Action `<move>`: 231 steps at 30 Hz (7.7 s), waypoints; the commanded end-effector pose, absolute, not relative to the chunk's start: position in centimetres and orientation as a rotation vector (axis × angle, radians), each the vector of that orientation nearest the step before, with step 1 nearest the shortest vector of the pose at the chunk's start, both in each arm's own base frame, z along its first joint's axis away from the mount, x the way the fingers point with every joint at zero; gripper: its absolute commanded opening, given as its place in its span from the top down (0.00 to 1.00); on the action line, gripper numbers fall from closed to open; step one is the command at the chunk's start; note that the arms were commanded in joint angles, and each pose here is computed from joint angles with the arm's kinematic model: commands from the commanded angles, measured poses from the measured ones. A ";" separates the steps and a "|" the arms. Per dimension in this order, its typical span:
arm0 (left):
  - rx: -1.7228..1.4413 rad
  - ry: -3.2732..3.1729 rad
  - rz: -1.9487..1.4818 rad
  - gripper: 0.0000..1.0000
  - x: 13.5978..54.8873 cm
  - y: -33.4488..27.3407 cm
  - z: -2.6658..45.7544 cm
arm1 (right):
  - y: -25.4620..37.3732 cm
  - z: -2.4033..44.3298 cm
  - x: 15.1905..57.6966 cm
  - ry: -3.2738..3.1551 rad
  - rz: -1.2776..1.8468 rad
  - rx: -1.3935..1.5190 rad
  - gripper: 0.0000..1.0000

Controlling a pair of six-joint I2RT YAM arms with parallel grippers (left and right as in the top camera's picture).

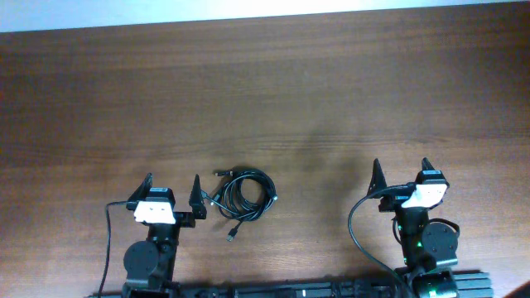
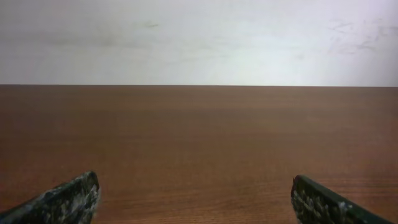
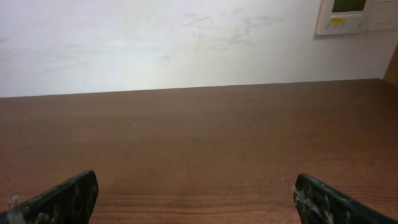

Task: Untangle cables

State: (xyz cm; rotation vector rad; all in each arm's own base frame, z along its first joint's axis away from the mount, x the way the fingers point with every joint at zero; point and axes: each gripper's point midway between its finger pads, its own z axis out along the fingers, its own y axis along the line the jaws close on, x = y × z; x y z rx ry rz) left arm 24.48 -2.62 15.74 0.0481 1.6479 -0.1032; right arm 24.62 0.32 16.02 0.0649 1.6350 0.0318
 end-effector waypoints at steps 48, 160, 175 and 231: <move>0.087 1.820 -0.104 0.01 23.3 -2.9 18.6 | 0.2 15.8 24.6 1.640 0.021 0.063 0.01; 1.594 2.645 -0.237 1.00 29.4 -18.0 1.4 | 0.2 15.8 24.6 1.640 0.021 0.063 0.01; 0.849 2.466 -0.410 1.00 35.3 -22.2 15.6 | 0.2 15.8 24.6 1.640 0.021 0.063 0.01; 0.841 1.921 -0.774 1.00 28.4 -23.9 34.2 | 14.3 29.7 22.3 1.908 0.937 -0.481 0.00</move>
